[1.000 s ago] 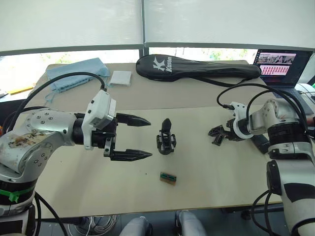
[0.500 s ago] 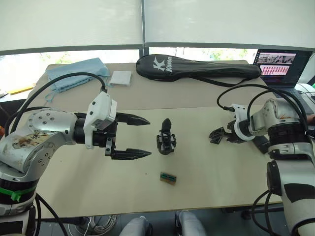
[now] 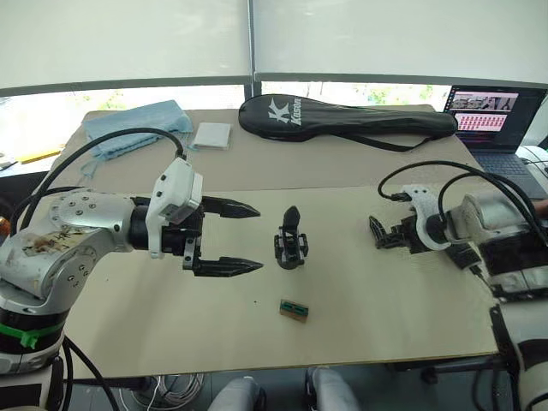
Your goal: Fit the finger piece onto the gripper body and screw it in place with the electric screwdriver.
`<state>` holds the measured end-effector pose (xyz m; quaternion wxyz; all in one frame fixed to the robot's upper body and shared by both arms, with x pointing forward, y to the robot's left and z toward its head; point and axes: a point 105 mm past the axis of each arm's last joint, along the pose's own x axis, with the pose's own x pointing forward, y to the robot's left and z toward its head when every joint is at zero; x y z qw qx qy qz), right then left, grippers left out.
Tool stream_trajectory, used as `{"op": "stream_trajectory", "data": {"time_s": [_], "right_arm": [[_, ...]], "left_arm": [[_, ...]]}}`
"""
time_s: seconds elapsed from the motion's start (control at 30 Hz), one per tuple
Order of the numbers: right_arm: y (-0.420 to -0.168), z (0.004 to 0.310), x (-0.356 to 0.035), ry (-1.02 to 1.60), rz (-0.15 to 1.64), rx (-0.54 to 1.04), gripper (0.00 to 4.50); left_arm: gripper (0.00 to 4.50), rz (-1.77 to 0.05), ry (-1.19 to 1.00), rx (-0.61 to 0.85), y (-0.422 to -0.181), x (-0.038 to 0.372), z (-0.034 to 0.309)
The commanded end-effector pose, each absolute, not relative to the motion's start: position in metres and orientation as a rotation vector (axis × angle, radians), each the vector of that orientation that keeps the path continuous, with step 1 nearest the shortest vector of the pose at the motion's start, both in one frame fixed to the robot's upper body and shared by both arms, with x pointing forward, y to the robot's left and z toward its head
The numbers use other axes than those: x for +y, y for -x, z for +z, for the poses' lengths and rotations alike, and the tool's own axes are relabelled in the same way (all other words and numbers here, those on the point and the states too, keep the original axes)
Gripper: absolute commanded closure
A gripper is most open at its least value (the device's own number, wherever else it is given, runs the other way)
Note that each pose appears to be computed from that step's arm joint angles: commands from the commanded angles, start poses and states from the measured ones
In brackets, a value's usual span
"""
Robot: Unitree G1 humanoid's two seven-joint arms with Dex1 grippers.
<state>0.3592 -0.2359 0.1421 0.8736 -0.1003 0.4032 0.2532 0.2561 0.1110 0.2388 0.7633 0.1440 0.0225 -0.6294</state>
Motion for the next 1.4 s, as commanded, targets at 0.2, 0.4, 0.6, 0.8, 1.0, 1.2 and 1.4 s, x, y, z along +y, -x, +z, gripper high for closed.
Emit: {"op": "stream_trajectory", "data": {"time_s": [0.2, 0.4, 0.6, 0.8, 1.0, 1.2, 1.4], "right_arm": [[-0.345, 0.23, -0.168, 0.487, 0.806, 0.206, 3.41], [-0.326, 0.261, -0.12, 0.483, 0.773, -0.118, 3.41], [-0.306, 0.257, -0.08, 0.46, 0.889, -0.165, 3.41], [-0.303, 0.256, -0.075, 0.417, 0.909, -0.16, 3.41], [-0.302, 0.249, -0.076, 0.381, 0.918, -0.142, 3.41], [-0.304, 0.247, -0.075, 0.381, 0.912, -0.149, 3.41], [-0.304, 0.252, -0.072, 0.388, 0.897, -0.181, 3.41]], "left_arm": [[0.0, -1.013, 0.137, 0.013, -0.303, 0.102, 0.254], [0.0, -0.91, 0.353, -0.011, -0.32, 0.089, 0.262], [0.91, -0.956, 0.419, -0.061, -0.315, 0.07, 0.271], [0.91, -1.004, 0.452, -0.096, -0.306, 0.066, 0.278], [0.91, -0.992, 0.47, -0.111, -0.309, 0.067, 0.281], [2.69, -0.994, 0.494, -0.116, -0.309, 0.067, 0.281], [4.5, -0.98, 0.495, -0.091, -0.313, 0.066, 0.275]]}}
